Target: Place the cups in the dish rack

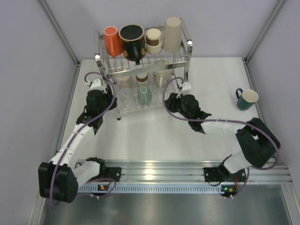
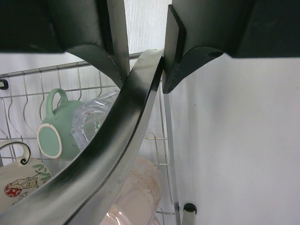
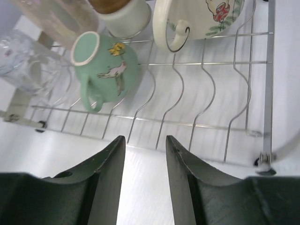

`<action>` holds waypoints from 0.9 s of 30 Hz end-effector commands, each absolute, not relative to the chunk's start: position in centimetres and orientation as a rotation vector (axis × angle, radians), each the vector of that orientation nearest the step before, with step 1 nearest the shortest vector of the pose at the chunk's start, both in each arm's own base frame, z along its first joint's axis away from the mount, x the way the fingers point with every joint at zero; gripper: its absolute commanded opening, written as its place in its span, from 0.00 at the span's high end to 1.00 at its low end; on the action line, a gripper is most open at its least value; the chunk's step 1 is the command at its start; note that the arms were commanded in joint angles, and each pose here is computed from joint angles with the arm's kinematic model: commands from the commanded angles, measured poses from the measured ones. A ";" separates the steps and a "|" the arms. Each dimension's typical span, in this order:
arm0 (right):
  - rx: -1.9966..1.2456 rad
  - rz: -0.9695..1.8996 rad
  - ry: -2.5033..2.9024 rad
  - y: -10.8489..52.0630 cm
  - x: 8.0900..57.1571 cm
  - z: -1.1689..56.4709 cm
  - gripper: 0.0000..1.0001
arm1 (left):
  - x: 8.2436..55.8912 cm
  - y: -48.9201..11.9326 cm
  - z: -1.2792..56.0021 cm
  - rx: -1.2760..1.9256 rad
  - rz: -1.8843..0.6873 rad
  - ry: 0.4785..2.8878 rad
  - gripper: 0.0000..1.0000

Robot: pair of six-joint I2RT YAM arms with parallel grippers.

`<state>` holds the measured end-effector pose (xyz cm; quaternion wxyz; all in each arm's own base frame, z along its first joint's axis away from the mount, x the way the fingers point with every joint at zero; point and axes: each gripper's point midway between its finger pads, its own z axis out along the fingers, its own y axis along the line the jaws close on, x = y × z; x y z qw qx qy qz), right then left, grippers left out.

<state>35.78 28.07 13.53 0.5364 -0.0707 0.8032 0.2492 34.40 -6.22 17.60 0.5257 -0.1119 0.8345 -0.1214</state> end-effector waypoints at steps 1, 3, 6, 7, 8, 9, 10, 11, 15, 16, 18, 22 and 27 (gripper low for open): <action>-0.085 0.810 1.734 28.7 32.9 19.7 0.59 | 33.5 -6.5 18.0 -0.358 -0.369 1.997 1.00; -0.063 0.840 1.736 28.2 31.6 20.2 0.61 | 33.2 -6.7 18.2 -0.367 -0.385 1.989 1.00; -0.031 0.861 1.756 27.0 30.0 19.8 0.66 | 32.8 -6.9 18.2 -0.372 -0.411 1.986 1.00; -0.001 0.854 1.761 26.5 29.9 19.8 0.68 | 32.6 -7.0 18.1 -0.370 -0.418 1.989 1.00; 0.027 0.849 1.753 25.9 29.8 20.5 0.71 | 32.5 -7.1 18.1 -0.368 -0.421 1.990 1.00; 0.055 0.813 1.798 25.2 29.6 19.7 0.72 | 32.3 -7.1 18.3 -0.368 -0.424 1.986 1.00; 0.116 0.782 1.796 24.3 29.9 19.9 0.72 | 32.2 -7.0 18.2 -0.369 -0.420 1.993 1.00; 0.143 0.766 1.776 23.6 30.0 20.8 0.72 | 32.1 -6.9 18.4 -0.369 -0.416 1.991 1.00; 0.212 0.680 1.750 21.1 30.9 22.8 0.71 | 31.4 -7.0 18.9 -0.364 -0.424 1.996 1.00; 0.238 0.663 1.753 19.9 31.6 22.9 0.71 | 31.3 -7.0 18.8 -0.364 -0.424 1.999 1.00; 0.291 0.657 1.708 18.1 32.5 24.7 0.73 | 31.1 -6.9 18.6 -0.372 -0.418 2.010 1.00; 0.377 0.709 1.695 14.0 36.3 26.1 0.77 | 30.7 -7.7 18.1 -0.365 -0.469 2.031 1.00; 0.360 0.792 1.766 13.4 40.5 27.5 0.92 | 30.6 -7.7 17.6 -0.363 -0.466 2.042 1.00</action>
